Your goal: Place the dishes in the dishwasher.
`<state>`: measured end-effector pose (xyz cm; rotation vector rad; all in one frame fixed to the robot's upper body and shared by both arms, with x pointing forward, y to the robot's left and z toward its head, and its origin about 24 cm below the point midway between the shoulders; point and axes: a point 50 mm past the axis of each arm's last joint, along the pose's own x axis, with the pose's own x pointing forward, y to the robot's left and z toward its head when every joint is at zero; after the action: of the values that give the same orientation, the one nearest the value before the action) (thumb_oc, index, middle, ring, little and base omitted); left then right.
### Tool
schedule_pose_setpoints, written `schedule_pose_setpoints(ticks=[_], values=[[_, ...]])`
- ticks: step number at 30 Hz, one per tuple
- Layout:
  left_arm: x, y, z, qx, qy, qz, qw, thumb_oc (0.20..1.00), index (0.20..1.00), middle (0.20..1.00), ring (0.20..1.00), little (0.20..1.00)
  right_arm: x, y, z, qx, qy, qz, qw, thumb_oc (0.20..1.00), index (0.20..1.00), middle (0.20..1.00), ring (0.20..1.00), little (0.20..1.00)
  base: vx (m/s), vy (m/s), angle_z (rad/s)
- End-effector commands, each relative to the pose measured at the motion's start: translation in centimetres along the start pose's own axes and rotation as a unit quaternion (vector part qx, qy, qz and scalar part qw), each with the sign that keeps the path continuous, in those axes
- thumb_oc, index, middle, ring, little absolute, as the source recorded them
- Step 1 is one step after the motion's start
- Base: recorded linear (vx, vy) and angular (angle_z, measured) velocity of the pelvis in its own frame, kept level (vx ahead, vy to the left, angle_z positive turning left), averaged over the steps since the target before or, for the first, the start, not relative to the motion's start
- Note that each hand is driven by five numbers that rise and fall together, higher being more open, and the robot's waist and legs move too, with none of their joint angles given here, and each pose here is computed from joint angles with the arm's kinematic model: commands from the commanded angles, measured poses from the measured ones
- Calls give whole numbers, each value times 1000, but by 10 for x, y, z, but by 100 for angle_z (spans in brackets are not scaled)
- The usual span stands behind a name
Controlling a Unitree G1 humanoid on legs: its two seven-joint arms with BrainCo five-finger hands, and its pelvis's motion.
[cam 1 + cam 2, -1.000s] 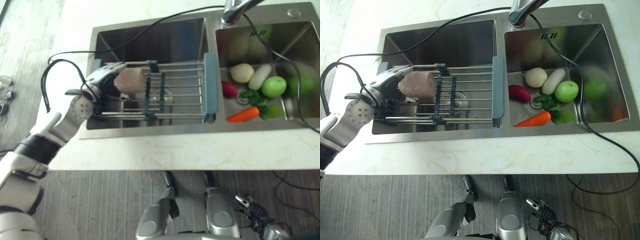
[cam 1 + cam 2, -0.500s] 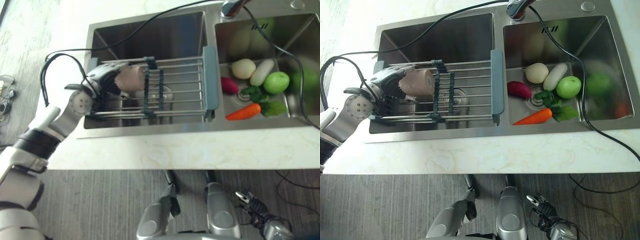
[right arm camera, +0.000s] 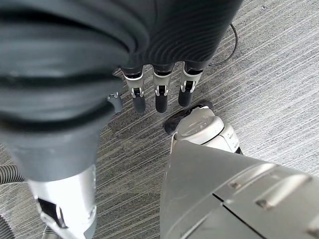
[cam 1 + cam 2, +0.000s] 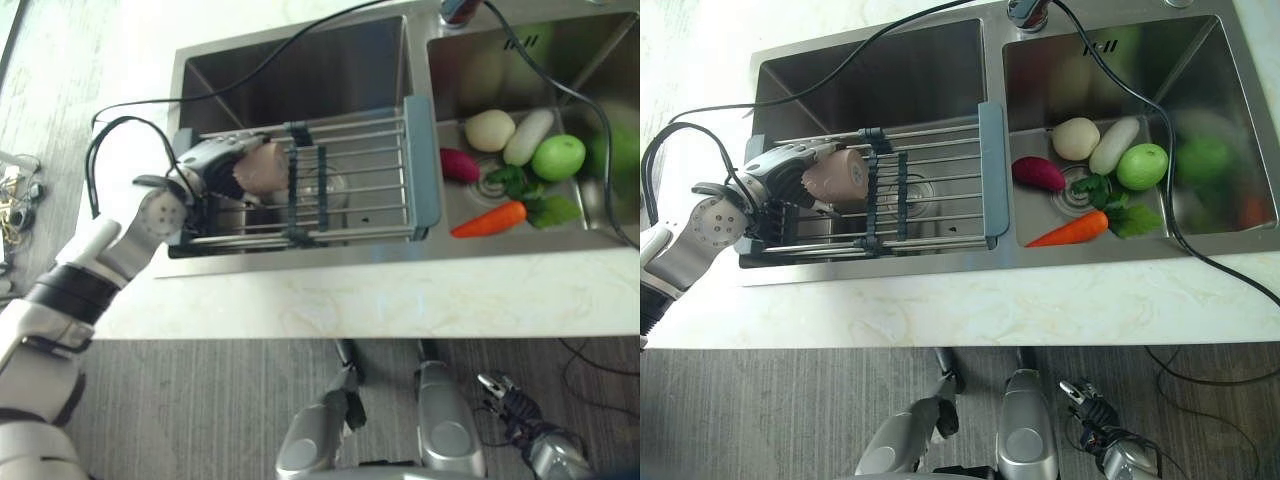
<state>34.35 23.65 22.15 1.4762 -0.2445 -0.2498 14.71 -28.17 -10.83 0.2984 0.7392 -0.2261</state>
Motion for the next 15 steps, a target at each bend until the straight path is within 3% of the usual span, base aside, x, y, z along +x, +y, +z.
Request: schedule_pose_setpoints(ticks=[1,7,10,15], values=[[-6,-12,-6,13,13,-38,999,1000,1000,1000,1000,1000,-3,-9,9,6,-24,-12,1000,1000,1000,1000,1000,1000,0,0,0],[-7,-12,-17,15,50,-32,998,1000,1000,1000,1000,1000,-3,-9,10,5,-27,-12,1000,1000,1000,1000,1000,1000,0,0,0],[-11,-29,-32,-6,124,-91,988,1000,1000,1000,1000,1000,-2,-6,13,5,-30,-12,999,1000,1000,1000,1000,1000,0,0,0],[-16,-39,-53,-14,183,-95,978,1000,1000,1000,1000,1000,0,-3,21,-3,-41,-3,999,1000,1000,1000,1000,1000,-3,3,-1]])
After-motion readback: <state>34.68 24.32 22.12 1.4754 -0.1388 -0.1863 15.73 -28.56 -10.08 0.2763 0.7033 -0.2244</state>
